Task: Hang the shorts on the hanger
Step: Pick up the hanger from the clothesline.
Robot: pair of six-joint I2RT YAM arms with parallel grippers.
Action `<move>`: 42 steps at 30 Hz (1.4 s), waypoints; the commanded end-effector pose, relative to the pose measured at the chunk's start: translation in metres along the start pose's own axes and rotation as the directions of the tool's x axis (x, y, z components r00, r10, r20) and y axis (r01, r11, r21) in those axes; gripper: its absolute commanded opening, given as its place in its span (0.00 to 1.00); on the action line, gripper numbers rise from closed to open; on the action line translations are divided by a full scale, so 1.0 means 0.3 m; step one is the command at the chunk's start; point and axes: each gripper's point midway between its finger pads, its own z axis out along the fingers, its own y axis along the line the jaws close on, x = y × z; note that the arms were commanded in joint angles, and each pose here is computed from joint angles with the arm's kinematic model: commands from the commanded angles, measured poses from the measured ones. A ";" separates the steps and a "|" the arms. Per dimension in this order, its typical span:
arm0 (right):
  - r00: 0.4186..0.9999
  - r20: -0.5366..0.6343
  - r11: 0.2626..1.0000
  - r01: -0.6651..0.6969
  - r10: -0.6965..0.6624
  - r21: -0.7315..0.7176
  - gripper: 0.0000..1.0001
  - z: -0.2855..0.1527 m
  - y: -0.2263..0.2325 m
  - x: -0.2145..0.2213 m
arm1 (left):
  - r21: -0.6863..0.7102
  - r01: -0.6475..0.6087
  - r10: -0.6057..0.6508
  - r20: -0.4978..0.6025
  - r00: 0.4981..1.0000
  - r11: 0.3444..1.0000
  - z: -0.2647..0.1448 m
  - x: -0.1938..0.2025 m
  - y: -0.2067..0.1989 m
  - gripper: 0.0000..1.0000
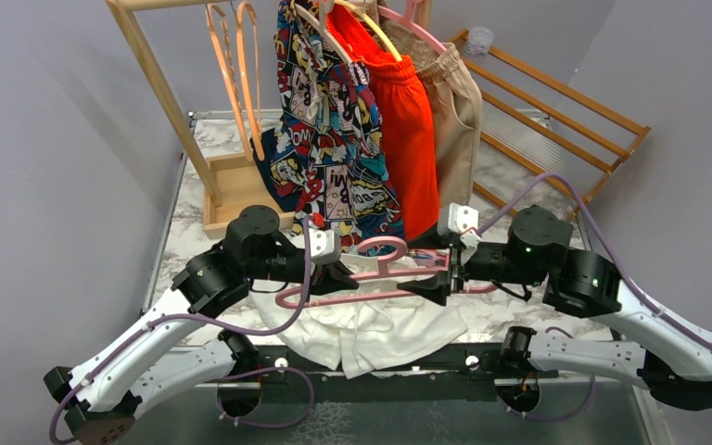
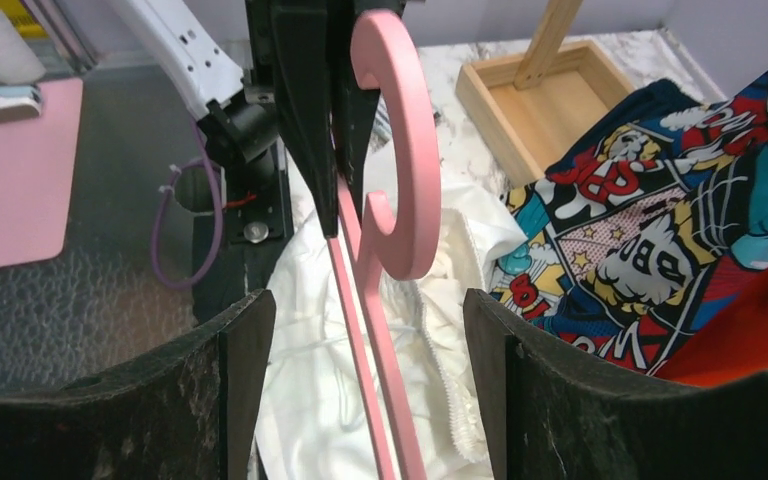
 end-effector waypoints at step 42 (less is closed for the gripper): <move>0.986 -0.113 0.960 -0.144 0.120 -0.239 0.22 0.146 0.114 0.010 | 0.097 -0.077 0.073 0.051 0.996 0.992 -0.045 -0.149 -0.073 0.00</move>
